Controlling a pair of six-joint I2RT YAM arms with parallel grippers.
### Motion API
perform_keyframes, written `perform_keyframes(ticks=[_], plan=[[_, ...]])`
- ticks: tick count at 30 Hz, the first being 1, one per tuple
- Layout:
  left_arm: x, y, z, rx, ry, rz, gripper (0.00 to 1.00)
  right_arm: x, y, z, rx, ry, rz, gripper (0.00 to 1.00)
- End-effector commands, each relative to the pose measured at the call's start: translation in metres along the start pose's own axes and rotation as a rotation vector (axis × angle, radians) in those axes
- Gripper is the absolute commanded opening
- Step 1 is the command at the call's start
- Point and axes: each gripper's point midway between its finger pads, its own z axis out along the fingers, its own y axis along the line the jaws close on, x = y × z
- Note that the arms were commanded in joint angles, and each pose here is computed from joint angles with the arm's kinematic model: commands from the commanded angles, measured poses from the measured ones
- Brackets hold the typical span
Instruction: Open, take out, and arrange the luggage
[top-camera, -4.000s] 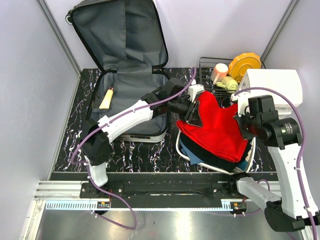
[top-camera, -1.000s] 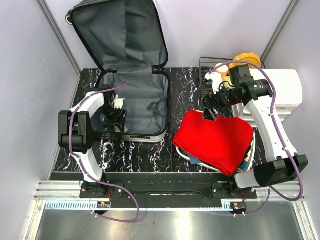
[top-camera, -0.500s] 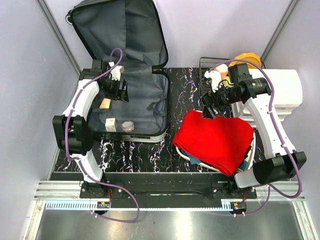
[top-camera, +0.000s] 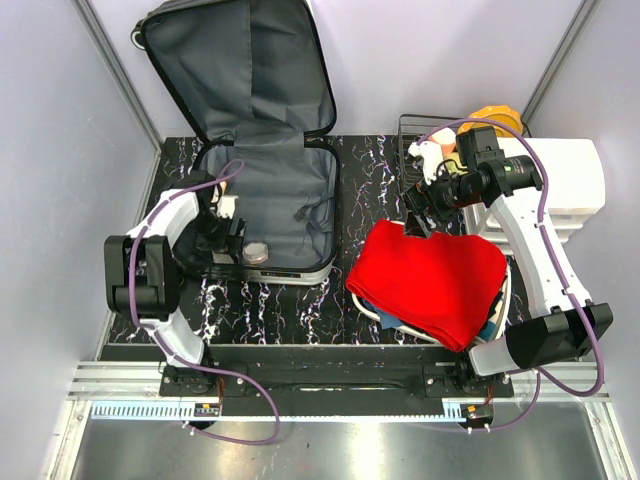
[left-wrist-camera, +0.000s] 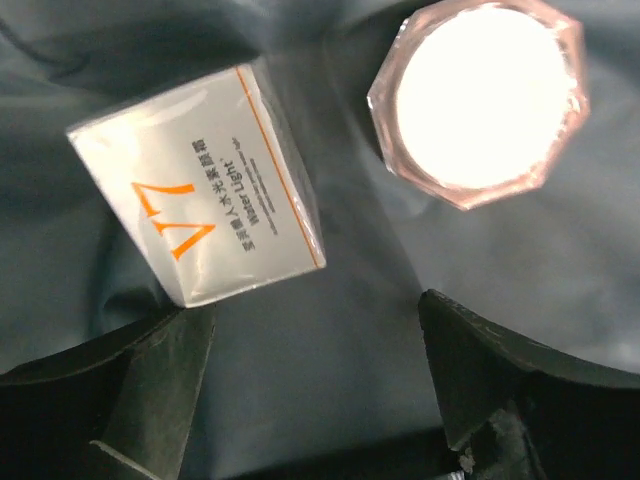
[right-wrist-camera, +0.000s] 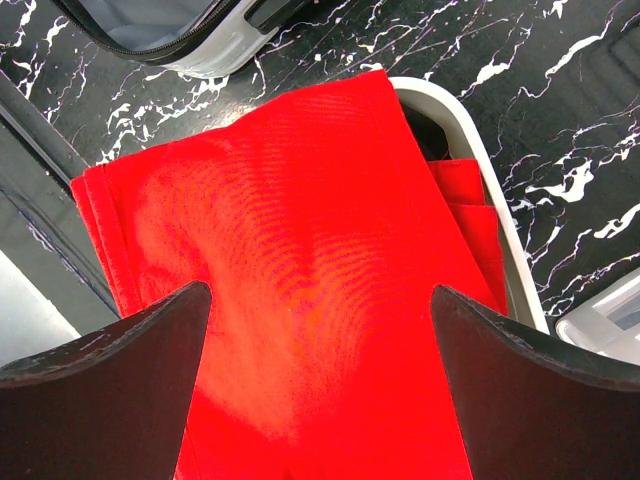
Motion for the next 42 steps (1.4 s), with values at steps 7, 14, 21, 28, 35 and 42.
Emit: perform_keyframes(ticks=[7,14,21,28,35,42], plan=[[-0.062,-0.006,0.024,0.017,-0.147,-0.019,0.42,-0.01,0.001,-0.006,0.008,-0.048,-0.02,1.0],[-0.142,-0.025,-0.024,0.041,-0.378,0.033,0.28,-0.012,0.001,-0.003,-0.006,-0.051,-0.016,1.0],[-0.17,-0.018,-0.042,0.017,-0.415,0.076,0.54,-0.015,-0.003,0.001,-0.004,-0.05,-0.022,1.0],[-0.099,-0.027,-0.057,0.076,-0.276,0.177,0.82,-0.005,-0.001,0.001,-0.002,-0.036,-0.043,1.0],[0.001,-0.025,-0.016,0.075,0.012,0.166,0.81,-0.001,0.001,0.002,-0.012,-0.032,-0.055,1.0],[0.006,-0.036,0.035,0.088,0.051,0.188,0.79,0.007,0.006,0.014,-0.056,-0.043,-0.066,1.0]])
